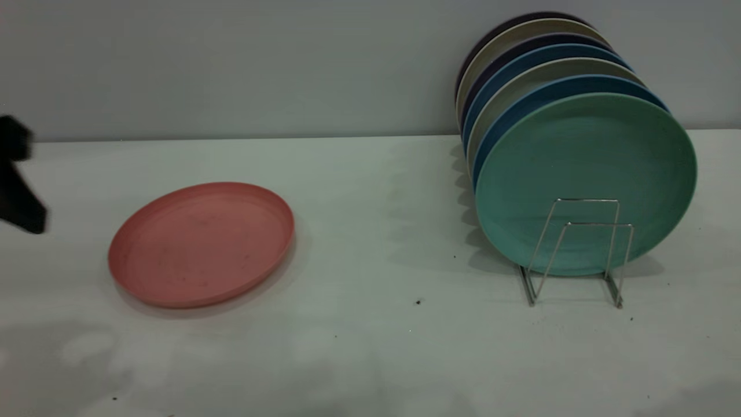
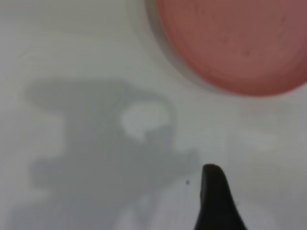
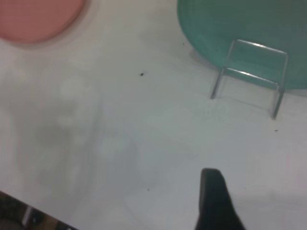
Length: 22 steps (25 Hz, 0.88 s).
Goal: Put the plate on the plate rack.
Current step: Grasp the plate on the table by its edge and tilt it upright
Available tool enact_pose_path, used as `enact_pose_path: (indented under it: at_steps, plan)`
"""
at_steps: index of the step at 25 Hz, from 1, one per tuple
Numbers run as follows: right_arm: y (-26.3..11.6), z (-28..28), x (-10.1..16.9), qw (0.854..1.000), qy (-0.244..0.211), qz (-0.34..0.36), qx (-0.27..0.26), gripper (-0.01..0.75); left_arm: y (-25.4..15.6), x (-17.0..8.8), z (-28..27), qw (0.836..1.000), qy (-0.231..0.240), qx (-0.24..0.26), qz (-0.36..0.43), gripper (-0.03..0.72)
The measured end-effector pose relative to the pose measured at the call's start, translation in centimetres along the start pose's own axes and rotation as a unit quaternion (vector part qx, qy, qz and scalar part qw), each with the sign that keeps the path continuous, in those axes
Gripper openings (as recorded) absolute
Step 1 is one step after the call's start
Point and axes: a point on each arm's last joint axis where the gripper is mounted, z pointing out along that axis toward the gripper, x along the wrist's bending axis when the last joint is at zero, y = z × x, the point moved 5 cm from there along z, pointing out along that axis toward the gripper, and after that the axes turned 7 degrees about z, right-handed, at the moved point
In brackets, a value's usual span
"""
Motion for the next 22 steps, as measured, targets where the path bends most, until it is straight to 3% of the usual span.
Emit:
enact_pose_path:
  at_steps: [8, 15, 22]
  plan:
    - [0.0, 0.2, 0.0, 1.000, 0.003, 0.000, 0.003, 0.484, 3.5, 0.3, 7.8, 0.997, -0.023, 0.066, -0.034, 0.482]
    - [0.0, 0.2, 0.0, 1.000, 0.003, 0.000, 0.004, 0.484, 3.2, 2.9, 11.2, 0.992, -0.013, 0.092, -0.089, 0.482]
    - [0.0, 0.2, 0.0, 1.000, 0.003, 0.000, 0.004, 0.484, 2.0, 3.6, 13.5, 0.988, -0.005, 0.106, -0.108, 0.482]
